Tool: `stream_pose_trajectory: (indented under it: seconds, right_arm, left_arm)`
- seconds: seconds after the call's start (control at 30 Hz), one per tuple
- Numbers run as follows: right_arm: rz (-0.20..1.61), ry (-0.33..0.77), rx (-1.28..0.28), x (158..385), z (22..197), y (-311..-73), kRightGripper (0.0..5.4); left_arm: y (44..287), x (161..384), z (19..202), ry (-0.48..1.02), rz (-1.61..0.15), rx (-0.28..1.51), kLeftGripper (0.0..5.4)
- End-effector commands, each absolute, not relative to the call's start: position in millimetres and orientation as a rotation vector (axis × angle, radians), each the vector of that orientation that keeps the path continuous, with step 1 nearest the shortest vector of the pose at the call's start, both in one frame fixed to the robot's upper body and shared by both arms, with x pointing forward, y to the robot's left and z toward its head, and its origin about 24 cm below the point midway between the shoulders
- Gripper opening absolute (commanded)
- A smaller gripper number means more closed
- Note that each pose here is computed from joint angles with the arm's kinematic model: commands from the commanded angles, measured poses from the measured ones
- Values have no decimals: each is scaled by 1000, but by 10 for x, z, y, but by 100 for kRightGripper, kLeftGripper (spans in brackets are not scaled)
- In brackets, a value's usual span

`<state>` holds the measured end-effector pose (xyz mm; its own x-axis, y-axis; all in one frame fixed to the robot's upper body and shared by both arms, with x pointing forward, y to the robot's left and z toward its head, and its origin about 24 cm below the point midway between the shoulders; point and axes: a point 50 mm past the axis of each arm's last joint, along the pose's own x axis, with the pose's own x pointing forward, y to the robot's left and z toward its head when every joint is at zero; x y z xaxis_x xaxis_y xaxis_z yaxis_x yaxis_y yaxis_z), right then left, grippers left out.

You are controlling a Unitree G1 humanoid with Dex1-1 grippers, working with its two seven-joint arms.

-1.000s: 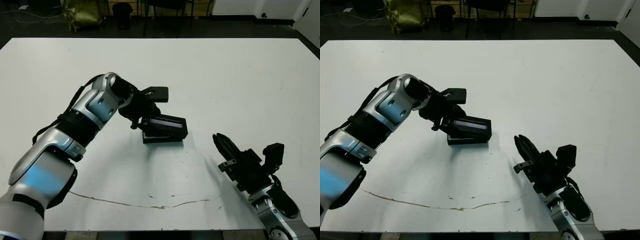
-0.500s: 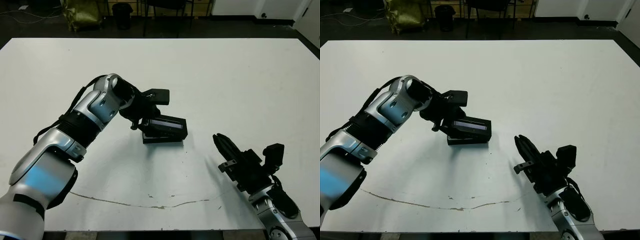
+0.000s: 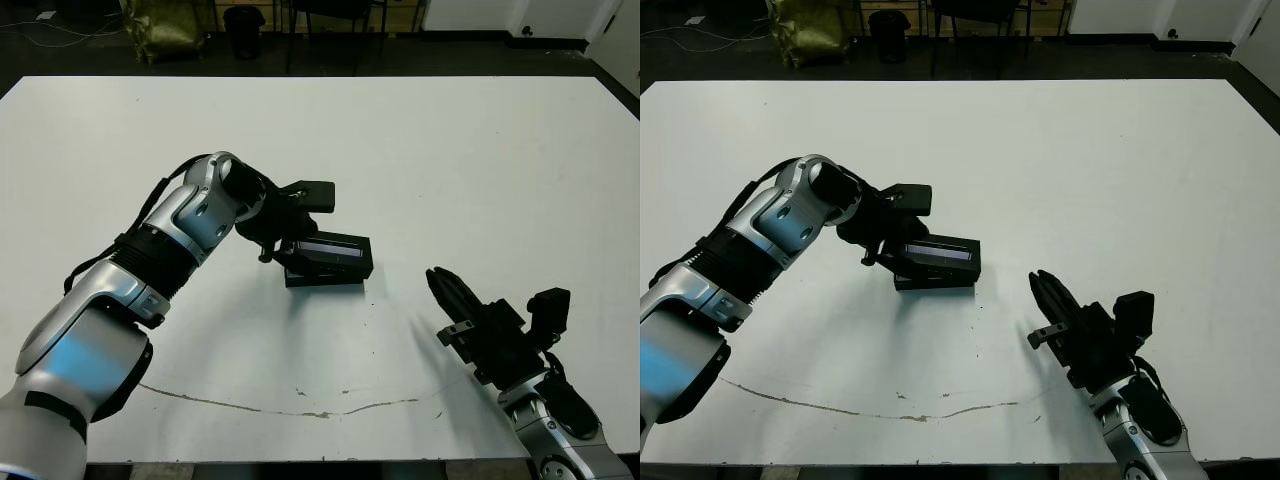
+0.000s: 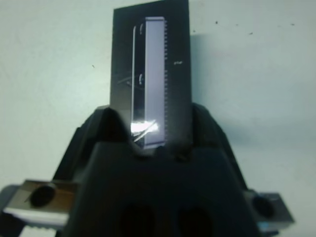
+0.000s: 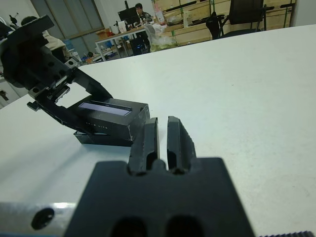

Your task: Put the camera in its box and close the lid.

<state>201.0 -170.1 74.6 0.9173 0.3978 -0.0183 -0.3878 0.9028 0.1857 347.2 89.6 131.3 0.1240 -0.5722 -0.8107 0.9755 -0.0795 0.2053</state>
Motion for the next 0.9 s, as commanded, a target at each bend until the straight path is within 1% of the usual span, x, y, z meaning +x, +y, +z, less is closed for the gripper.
stream_pose_trajectory:
  seconds: [0.03,0.27,0.57,0.9]
  right_arm:
    - [395,79,184,2006,705,-1727,0]
    - [402,74,198,2005,702,-1731,0]
    - [400,84,213,2006,699,-1732,0]
    - [395,81,214,1997,705,-1731,0]
  left_arm:
    - [1062,3430,1121,687,-1390,912,251]
    - [1071,3417,1085,705,-1380,923,251]
    - [1013,3401,1076,695,-1397,954,251]
    - [1021,3388,1026,684,-1409,998,251]
